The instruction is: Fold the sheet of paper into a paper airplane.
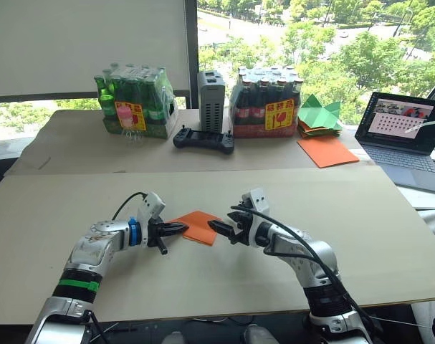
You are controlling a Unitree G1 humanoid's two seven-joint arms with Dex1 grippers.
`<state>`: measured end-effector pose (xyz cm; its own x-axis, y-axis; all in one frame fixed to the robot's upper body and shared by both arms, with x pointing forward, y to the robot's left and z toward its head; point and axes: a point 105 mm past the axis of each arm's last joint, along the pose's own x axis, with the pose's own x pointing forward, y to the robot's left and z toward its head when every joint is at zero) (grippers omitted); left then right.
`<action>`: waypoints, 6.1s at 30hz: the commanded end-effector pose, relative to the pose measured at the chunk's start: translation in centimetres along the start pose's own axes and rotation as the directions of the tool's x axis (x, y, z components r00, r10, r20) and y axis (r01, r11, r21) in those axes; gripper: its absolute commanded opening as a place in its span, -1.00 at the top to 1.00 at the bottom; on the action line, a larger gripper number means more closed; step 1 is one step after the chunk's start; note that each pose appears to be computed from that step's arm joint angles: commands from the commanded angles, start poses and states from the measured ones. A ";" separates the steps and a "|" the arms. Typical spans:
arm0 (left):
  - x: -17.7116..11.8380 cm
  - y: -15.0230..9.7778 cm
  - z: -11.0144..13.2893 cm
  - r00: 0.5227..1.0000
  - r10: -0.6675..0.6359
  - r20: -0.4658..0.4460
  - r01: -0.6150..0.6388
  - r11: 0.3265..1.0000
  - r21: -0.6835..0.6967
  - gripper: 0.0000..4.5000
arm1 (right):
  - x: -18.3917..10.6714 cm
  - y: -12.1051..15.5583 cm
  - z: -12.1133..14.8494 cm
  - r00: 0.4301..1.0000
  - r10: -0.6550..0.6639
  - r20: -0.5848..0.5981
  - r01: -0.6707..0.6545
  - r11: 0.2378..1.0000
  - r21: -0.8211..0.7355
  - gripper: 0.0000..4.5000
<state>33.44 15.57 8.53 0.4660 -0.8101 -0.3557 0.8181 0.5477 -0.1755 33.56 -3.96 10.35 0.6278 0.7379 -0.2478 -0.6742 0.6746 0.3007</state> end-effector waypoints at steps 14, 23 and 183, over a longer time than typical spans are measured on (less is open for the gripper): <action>-0.2 0.0 -1.2 0.999 0.014 -0.041 -0.014 1.000 -0.007 1.00 | 0.9 1.9 0.8 0.997 0.075 0.012 -0.076 0.996 0.038 -0.97; -0.3 -0.1 -1.3 0.999 0.019 -0.038 -0.019 1.000 -0.012 1.00 | 1.2 2.2 0.9 0.995 0.096 0.011 -0.097 0.994 0.049 -0.97; 1.3 -0.9 0.1 1.000 0.005 -0.003 -0.004 0.995 0.097 1.00 | 2.7 3.4 -3.5 0.972 0.008 -0.237 -0.163 0.746 -0.646 0.99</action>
<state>33.47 13.38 8.46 0.4560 -0.8177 -0.3512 0.8524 0.5148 -0.0919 31.71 0.91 8.76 0.5185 0.7543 -0.4028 -0.8492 0.3989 -0.3462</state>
